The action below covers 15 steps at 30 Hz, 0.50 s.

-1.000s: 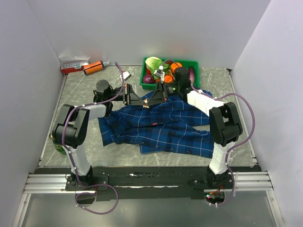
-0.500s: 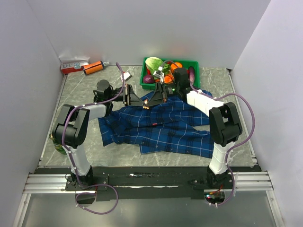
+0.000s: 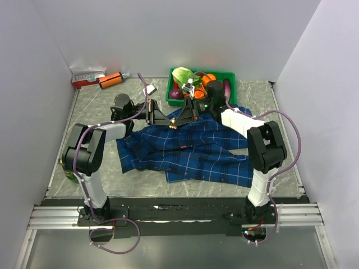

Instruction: Remove the brooch from the garment

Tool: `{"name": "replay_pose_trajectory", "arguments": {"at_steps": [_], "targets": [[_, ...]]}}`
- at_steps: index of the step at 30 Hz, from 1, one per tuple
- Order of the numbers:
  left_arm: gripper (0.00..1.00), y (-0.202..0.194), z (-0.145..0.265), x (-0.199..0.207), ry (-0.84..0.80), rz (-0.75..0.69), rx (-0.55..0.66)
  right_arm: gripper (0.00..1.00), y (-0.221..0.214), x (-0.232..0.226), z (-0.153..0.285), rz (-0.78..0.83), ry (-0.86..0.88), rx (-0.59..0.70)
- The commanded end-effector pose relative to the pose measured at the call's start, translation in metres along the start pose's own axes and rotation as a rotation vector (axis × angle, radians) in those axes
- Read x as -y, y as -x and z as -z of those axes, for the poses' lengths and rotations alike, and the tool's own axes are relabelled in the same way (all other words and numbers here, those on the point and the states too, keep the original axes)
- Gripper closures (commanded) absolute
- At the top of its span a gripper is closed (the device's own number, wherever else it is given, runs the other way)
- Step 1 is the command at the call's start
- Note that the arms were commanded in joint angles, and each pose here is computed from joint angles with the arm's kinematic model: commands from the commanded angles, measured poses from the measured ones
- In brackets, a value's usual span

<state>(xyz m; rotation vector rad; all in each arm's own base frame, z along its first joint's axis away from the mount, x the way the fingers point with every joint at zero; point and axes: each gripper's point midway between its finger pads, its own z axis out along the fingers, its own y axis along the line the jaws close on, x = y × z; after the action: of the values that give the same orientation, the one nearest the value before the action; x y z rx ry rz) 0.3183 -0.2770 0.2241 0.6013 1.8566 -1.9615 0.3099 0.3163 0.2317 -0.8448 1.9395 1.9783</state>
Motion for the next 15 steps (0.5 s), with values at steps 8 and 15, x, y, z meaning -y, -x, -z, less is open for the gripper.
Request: {"name": "replay_pose_trajectory", "arguments": {"at_steps": [8,15], "targets": [[0.99,0.0093,-0.0026,0.0044,-0.010,-0.074,0.007,0.69,0.0033,-0.0377,0.0029,0.110,0.103,-0.047],[0.99,0.0116,-0.0035,0.0060,-0.008,-0.086,0.008,0.77,0.0064,-0.0293,-0.0024,0.081,0.071,-0.038]]}}
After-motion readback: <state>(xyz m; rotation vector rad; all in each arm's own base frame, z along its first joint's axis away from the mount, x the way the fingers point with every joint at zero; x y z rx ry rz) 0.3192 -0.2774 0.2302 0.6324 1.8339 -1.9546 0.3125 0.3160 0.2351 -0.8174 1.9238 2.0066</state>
